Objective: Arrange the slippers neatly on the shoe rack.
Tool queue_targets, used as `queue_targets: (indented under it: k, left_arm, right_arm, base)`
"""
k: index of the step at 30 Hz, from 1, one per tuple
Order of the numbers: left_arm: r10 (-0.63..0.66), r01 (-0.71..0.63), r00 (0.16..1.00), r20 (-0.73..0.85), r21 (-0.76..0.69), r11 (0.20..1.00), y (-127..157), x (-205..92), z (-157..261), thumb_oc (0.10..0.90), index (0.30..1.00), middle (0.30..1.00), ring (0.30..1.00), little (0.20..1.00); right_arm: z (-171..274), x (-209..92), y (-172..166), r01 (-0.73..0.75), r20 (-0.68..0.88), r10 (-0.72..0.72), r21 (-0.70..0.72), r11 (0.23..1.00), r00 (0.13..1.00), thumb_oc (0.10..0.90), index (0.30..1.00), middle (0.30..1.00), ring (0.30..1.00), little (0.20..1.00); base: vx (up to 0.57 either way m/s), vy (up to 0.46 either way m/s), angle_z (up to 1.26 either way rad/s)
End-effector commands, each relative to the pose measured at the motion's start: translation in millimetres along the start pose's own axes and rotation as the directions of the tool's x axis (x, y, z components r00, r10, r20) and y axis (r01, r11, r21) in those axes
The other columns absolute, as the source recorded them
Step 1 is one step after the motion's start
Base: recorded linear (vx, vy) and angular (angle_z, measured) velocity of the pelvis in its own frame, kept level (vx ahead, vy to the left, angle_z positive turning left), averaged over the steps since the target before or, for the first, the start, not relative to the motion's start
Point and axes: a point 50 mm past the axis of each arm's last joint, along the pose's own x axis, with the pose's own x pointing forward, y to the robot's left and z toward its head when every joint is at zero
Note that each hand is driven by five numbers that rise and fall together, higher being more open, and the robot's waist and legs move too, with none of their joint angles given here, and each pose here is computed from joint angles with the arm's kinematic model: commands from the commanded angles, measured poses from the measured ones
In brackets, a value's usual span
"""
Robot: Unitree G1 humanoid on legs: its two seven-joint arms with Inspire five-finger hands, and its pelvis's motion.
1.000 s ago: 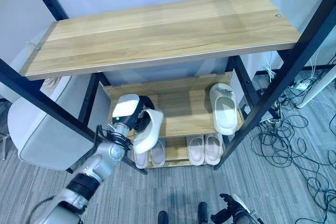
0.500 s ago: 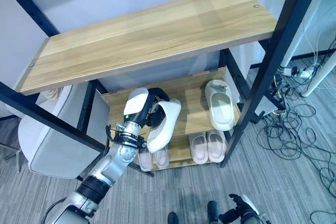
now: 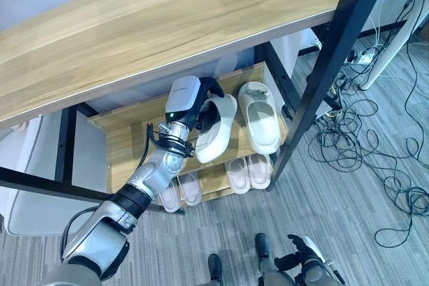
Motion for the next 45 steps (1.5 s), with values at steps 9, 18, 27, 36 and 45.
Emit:
queue_targets:
  k: [9, 18, 27, 36, 45]
  left_arm:
    - [0.193, -0.203, 0.978, 0.079, 0.132, 0.970, 50.0, 43.8, 7.2, 0.800, 0.900, 0.900, 0.900, 0.900]
    - [0.193, -0.199, 0.977, 0.084, 0.066, 0.978, 46.2, 45.1, 15.6, 0.800, 0.900, 0.900, 0.900, 0.900]
    - [0.112, -0.105, 0.988, 0.106, -0.070, 0.992, 37.7, 35.4, 23.7, 0.800, 0.900, 0.900, 0.900, 0.900]
    - [0.013, 0.006, 0.993, 0.115, -0.161, 0.987, 23.5, 19.9, 24.4, 0.800, 0.900, 0.900, 0.900, 0.900]
    - [-0.026, 0.038, 0.998, 0.058, -0.220, 0.975, 11.6, 0.3, 10.8, 0.800, 0.900, 0.900, 0.900, 0.900]
  right_arm:
    - [4.2, -6.0, 21.9, -0.052, 0.041, 0.052, 0.000, 0.999, 0.998, 0.800, 0.900, 0.900, 0.900, 0.900]
    - [3.8, -7.6, 25.4, -0.063, 0.049, 0.063, 0.000, 0.998, 0.997, 0.800, 0.900, 0.900, 0.900, 0.900]
    - [-1.0, -8.5, 26.7, -0.080, 0.026, 0.080, 0.002, 0.997, 0.996, 0.800, 0.900, 0.900, 0.900, 0.900]
    - [1.5, -7.9, 27.4, -0.096, 0.026, 0.096, 0.012, 0.995, 0.995, 0.800, 0.900, 0.900, 0.900, 0.900]
    - [1.5, -8.2, 29.8, -0.109, 0.019, 0.108, 0.019, 0.994, 0.994, 0.800, 0.900, 0.900, 0.900, 0.900]
  base:
    - [0.00, 0.000, 0.00]
    - [0.00, 0.000, 0.00]
    - [0.00, 0.000, 0.00]
    - [-0.01, 0.000, 0.04]
    - [-0.03, -0.011, 0.10]
